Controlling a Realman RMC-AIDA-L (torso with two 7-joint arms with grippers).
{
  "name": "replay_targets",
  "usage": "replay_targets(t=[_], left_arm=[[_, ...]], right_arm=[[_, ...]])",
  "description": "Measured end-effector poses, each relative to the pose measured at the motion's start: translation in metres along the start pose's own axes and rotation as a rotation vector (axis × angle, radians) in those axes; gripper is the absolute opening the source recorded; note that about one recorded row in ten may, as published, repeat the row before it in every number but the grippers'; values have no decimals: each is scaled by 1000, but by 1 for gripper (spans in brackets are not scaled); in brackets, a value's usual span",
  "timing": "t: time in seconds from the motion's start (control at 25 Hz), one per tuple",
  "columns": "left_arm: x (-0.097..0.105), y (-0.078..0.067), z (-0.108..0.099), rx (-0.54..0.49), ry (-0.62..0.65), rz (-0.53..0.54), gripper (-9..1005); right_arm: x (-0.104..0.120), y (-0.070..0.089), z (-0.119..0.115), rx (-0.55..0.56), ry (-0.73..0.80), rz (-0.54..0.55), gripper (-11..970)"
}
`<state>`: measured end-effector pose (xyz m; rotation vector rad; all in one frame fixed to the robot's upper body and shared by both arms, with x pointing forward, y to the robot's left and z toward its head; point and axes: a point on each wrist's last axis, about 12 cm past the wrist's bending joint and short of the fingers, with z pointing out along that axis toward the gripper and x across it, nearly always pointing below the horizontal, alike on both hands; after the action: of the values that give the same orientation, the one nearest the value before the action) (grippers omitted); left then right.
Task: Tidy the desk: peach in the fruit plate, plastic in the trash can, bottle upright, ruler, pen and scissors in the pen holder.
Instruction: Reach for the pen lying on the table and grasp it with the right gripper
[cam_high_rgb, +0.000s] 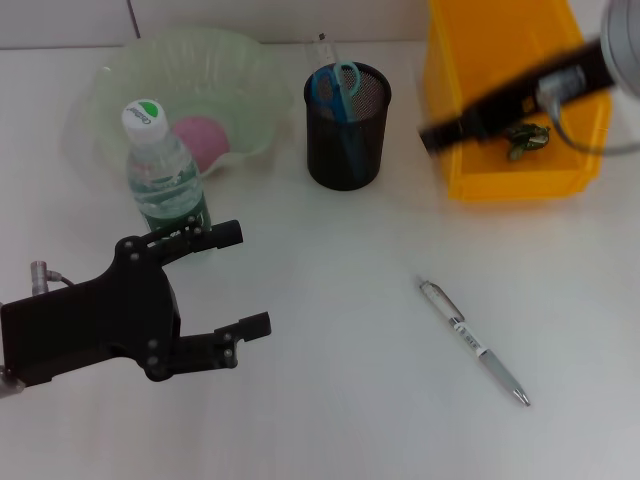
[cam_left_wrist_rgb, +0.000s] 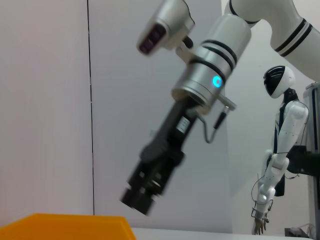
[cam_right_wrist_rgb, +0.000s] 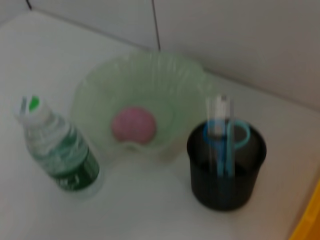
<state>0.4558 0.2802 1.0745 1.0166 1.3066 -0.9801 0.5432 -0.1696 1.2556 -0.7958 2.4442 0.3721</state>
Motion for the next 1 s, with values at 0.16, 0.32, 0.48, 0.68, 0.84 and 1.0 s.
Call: replay_targets(t=[0.16,0.32,0.48,0.68,0.84,1.0], left_arm=[[0,0,0,1,1,1,866],[0,0,-2,-3,2,-1,866],[-1,1,-2,-3,3,-3,866],[-2,2,-1,1,3,-2,866],[-2,1,-1,4,2,-3,866],[-2,1,-1,5,0,-2,866]], right_arm=[[18,0,8,-23,115,15,670],[39,0,30,-54,255,34,663],[49,2,54,-66,341,27,652],[51,4,74,-47,393,-6,638],[51,0,87,-25,422,-10,626],[49,-2,96,-23,430,-6,615]])
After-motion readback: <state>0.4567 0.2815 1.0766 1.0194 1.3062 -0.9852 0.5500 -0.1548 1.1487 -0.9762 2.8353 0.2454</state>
